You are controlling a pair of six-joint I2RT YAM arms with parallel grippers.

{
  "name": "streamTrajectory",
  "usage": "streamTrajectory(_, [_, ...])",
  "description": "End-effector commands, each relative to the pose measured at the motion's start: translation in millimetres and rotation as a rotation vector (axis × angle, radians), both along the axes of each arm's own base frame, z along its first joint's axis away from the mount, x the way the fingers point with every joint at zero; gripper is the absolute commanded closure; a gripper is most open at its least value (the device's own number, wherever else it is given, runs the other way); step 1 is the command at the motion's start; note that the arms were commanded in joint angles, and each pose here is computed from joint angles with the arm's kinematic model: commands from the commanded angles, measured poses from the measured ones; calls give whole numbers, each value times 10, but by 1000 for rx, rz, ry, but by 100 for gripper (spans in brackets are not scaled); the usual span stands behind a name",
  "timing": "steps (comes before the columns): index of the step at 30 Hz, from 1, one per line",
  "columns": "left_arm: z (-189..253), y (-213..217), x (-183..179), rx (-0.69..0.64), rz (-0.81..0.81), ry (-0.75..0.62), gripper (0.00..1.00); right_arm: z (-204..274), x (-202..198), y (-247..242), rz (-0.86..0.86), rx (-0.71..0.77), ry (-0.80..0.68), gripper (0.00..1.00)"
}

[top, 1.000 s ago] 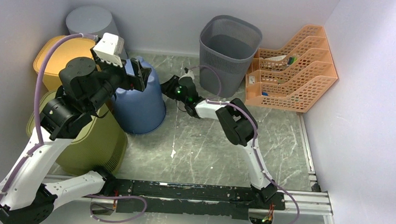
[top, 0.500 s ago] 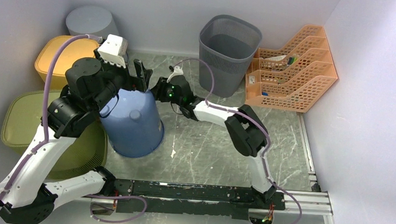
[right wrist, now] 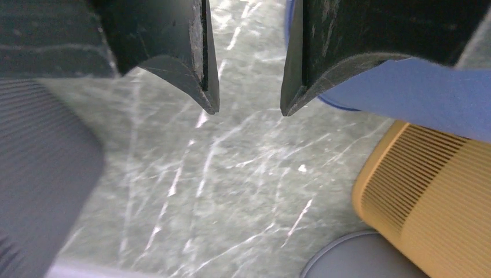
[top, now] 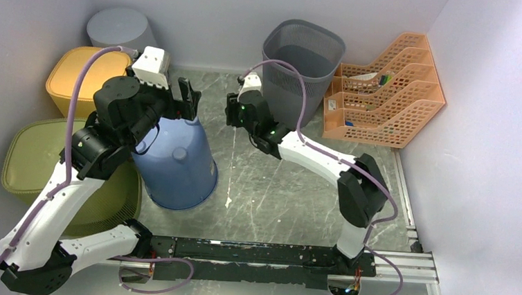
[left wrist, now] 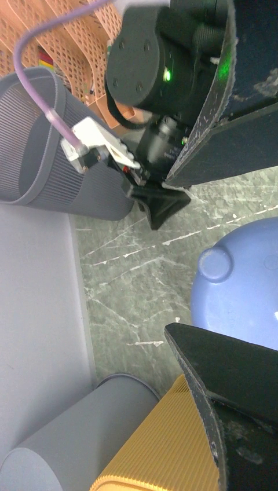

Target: Turn the large container upside down

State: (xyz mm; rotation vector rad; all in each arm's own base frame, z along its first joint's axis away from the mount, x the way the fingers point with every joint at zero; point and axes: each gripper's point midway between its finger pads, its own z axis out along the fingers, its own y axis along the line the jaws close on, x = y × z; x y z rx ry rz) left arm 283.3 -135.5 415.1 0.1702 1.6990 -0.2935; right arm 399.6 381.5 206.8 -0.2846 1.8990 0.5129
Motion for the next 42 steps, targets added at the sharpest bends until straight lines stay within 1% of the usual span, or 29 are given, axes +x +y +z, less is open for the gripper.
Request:
streamTrajectory(1, [201,94,-17,-58,42,-68,0,672,30,-412,-76,-179,-145,55])
streamTrajectory(2, [223,91,-24,-65,39,-75,0,798,37,-469,-86,-209,-162,53])
streamTrajectory(3, [231,91,-30,-70,38,-77,0,930,45,-519,-99,-234,-181,48])
streamTrajectory(4, [244,89,-39,-76,35,-81,0,1025,56,-574,-109,-265,-193,46])
streamTrajectory(8, [251,64,-70,-94,15,-90,0,1340,224,-796,-154,-357,-225,44])
streamTrajectory(10, [238,52,-77,-99,7,-90,0,1389,356,-876,-142,-377,-212,39])
streamTrajectory(14, [193,50,-82,-94,6,-80,0,1460,666,-1096,-156,-413,-183,37])
streamTrajectory(15, [184,52,-85,-94,6,-79,0,1464,743,-1165,-160,-421,-181,32])
streamTrajectory(16, [184,51,-87,-96,5,-80,0,1459,807,-1212,-160,-427,-180,18])
streamTrajectory(17, [179,55,-92,-95,5,-79,0,1457,865,-1245,-155,-430,-184,2])
streamTrajectory(18, [179,59,-96,-95,6,-80,0,1463,915,-1276,-143,-436,-192,0])
streamTrajectory(22, [146,96,-106,-87,19,-79,0,1388,1087,-1331,-78,-456,-192,0])
streamTrajectory(26, [113,120,-94,-74,33,-73,0,1293,1165,-1284,5,-482,-183,2])
streamTrajectory(28, [109,132,-98,-74,38,-72,0,1302,1194,-1303,11,-497,-186,3])
streamTrajectory(29, [109,137,-101,-74,39,-74,0,1148,1257,-1295,16,-515,-160,3])
streamTrajectory(31, [105,149,-108,-77,43,-76,0,1033,1313,-1315,26,-518,-133,6])
streamTrajectory(32, [103,156,-113,-77,45,-76,0,971,1319,-1295,40,-514,-120,13])
streamTrajectory(33, [95,158,-113,-74,46,-74,0,931,1351,-1345,37,-505,-107,22])
streamTrajectory(35, [86,174,-116,-68,52,-71,0,799,1401,-1447,31,-500,-79,53])
streamTrajectory(36, [89,185,-119,-67,55,-71,0,752,1403,-1459,34,-499,-72,67])
streamTrajectory(37, [81,193,-124,-65,58,-70,0,719,1402,-1458,37,-500,-71,74])
streamTrajectory(38, [80,202,-127,-64,61,-70,0,680,1400,-1464,40,-502,-65,79])
streamTrajectory(42, [76,207,-134,-70,63,-71,0,523,1378,-1447,63,-513,-28,80])
